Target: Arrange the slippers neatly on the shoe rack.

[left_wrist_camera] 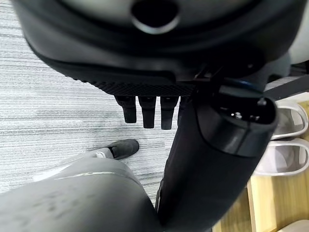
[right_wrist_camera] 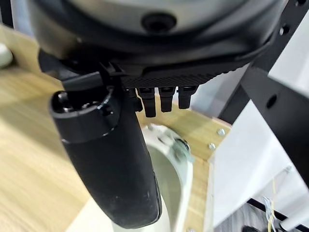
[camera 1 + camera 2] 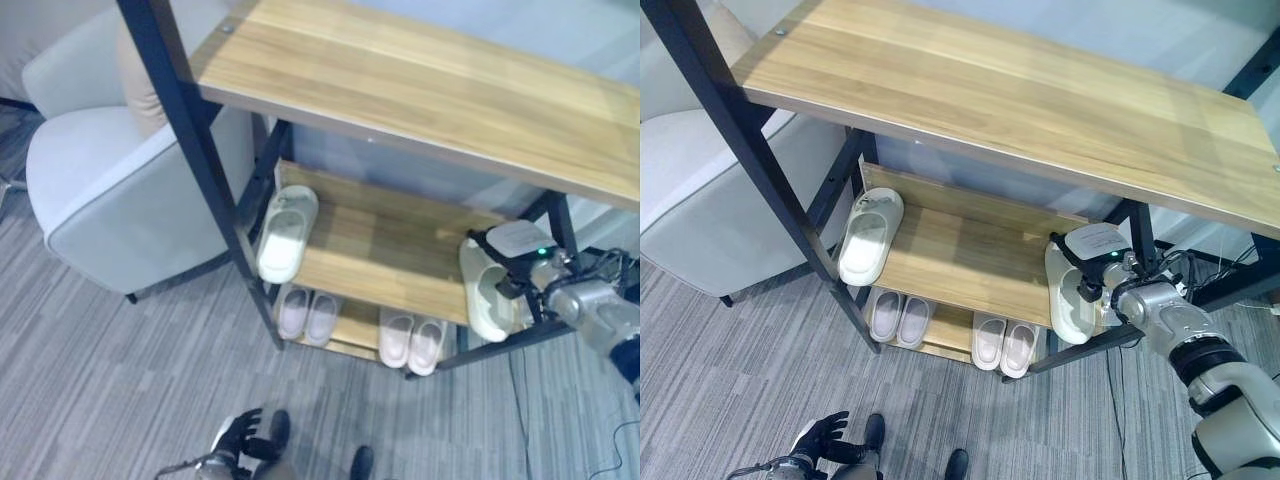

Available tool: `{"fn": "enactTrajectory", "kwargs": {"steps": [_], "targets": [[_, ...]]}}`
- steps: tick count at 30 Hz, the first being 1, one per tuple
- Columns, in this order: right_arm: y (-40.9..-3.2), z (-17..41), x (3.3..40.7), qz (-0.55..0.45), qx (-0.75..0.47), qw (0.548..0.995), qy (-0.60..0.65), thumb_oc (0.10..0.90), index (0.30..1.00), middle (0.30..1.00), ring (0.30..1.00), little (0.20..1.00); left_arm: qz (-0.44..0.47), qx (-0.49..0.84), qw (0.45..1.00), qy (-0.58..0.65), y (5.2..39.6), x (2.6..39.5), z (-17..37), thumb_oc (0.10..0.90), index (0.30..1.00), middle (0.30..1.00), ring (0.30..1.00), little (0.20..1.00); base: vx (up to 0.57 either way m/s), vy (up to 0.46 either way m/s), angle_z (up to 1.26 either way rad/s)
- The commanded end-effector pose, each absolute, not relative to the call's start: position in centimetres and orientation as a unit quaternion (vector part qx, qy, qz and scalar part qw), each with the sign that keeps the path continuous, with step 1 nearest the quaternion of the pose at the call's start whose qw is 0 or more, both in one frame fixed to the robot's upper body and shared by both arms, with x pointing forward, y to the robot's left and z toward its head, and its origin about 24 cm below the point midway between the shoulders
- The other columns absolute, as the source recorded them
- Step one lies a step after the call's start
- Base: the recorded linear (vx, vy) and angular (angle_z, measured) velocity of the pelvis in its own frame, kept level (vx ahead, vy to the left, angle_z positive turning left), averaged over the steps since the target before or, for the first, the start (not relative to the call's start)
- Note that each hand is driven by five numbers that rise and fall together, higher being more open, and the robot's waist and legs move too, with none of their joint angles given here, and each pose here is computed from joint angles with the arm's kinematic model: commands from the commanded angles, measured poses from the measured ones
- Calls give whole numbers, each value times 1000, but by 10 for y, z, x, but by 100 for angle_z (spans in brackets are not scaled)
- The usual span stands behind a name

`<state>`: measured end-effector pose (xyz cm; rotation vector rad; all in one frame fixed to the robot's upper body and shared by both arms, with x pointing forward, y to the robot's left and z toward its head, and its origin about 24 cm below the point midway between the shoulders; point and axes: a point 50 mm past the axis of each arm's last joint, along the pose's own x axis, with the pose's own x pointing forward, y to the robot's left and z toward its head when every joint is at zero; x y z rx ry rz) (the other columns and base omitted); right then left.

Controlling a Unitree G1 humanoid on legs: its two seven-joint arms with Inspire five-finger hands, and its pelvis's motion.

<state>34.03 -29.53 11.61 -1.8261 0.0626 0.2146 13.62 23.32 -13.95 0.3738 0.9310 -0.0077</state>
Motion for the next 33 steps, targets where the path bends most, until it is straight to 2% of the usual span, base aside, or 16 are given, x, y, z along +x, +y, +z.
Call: {"fn": "enactTrajectory", "kwargs": {"steps": [1, 13, 22, 33], "targets": [[-307, 180, 358, 8, -821, 571, -5, 400, 300, 300, 300, 300, -27, 170, 888, 427, 212, 145, -141, 800, 900, 900, 900, 900, 18, -15, -16], [-281, 187, 366, 12, -795, 603, -57, 400, 300, 300, 300, 300, -21, 162, 889, 428, 209, 144, -142, 800, 900, 900, 900, 900, 10, -1, -3], [-230, 211, 379, 8, -742, 651, -161, 400, 300, 300, 300, 300, -17, 165, 891, 424, 211, 145, -141, 800, 900, 900, 900, 900, 0, -2, 0], [-213, 240, 387, -40, -720, 657, -220, 400, 300, 300, 300, 300, -3, 176, 893, 415, 222, 149, -137, 800, 900, 900, 900, 900, -2, -23, 11]]}}
